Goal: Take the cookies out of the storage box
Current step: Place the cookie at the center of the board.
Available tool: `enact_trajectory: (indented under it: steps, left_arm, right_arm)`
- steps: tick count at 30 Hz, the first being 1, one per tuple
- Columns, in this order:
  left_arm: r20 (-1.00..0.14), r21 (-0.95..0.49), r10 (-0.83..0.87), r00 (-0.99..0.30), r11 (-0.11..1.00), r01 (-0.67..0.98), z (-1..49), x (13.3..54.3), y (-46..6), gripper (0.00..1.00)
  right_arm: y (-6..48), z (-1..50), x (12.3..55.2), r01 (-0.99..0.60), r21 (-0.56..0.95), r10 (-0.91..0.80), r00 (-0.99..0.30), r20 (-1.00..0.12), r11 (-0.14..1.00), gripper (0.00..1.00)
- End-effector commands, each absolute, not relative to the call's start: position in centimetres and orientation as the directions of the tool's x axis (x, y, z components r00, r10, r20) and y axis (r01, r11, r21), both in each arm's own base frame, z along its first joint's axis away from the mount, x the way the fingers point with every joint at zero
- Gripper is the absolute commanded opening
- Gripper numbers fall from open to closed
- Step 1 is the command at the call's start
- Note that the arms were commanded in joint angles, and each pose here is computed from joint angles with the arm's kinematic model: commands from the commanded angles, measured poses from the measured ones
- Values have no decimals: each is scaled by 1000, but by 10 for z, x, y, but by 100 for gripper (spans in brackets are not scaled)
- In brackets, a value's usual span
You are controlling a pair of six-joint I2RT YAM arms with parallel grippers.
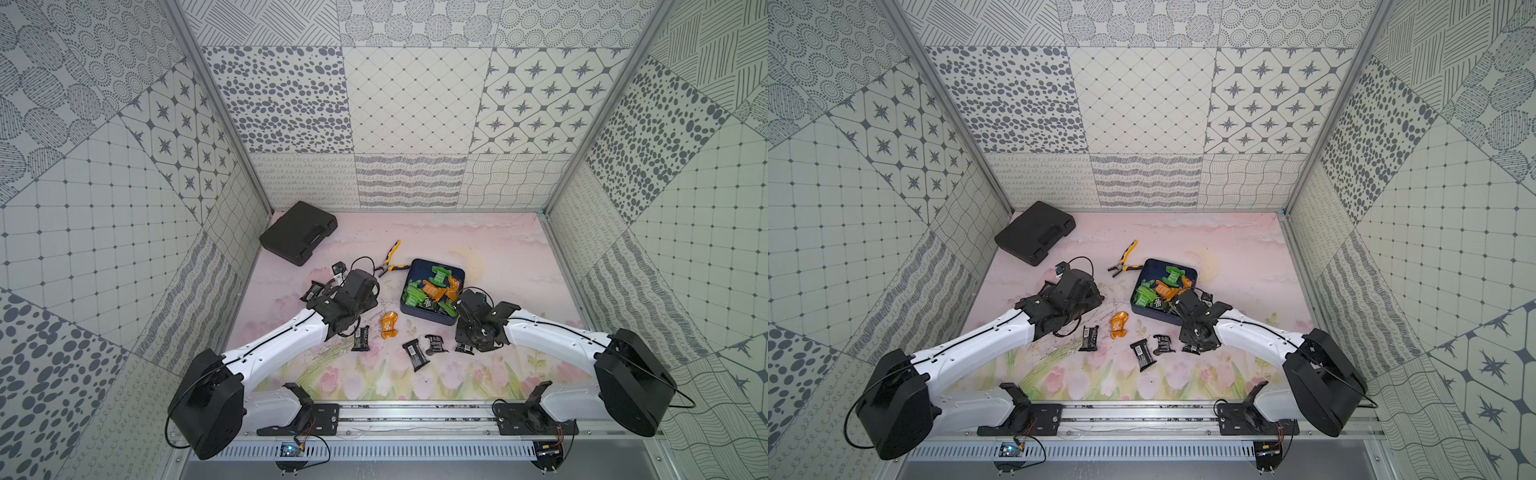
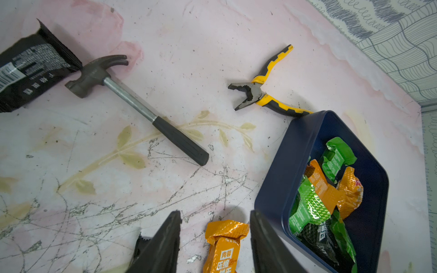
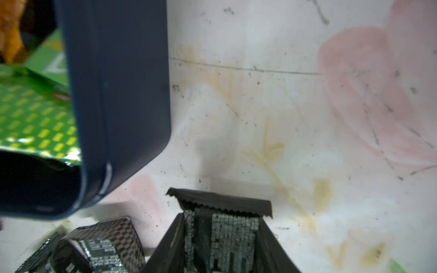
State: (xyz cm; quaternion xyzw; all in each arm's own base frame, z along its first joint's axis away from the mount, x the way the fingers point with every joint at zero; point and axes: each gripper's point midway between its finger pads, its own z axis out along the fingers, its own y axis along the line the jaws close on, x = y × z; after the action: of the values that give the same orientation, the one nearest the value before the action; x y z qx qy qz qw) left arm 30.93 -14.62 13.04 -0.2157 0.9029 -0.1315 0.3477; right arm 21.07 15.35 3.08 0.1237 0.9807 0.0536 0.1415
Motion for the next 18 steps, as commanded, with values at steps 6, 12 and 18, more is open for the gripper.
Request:
enact_trajectory:
  steps: [6,12,18]
  left_arm:
    - [-572,-421,-474,-670,870,-256,135,311,-153,51]
    - [-573,-427,-469,-671,871,-244,136,312,-155,51]
    - [-589,-430,-451,-670,878,-212,140,315,-159,51]
  right_arm:
    - [169,24,215,195,192,245,-926,-286,962,49]
    - [161,38,215,164,157,207,-926,-317,974,64]
    - [166,88,230,-14,140,48,-901,-432,990,71]
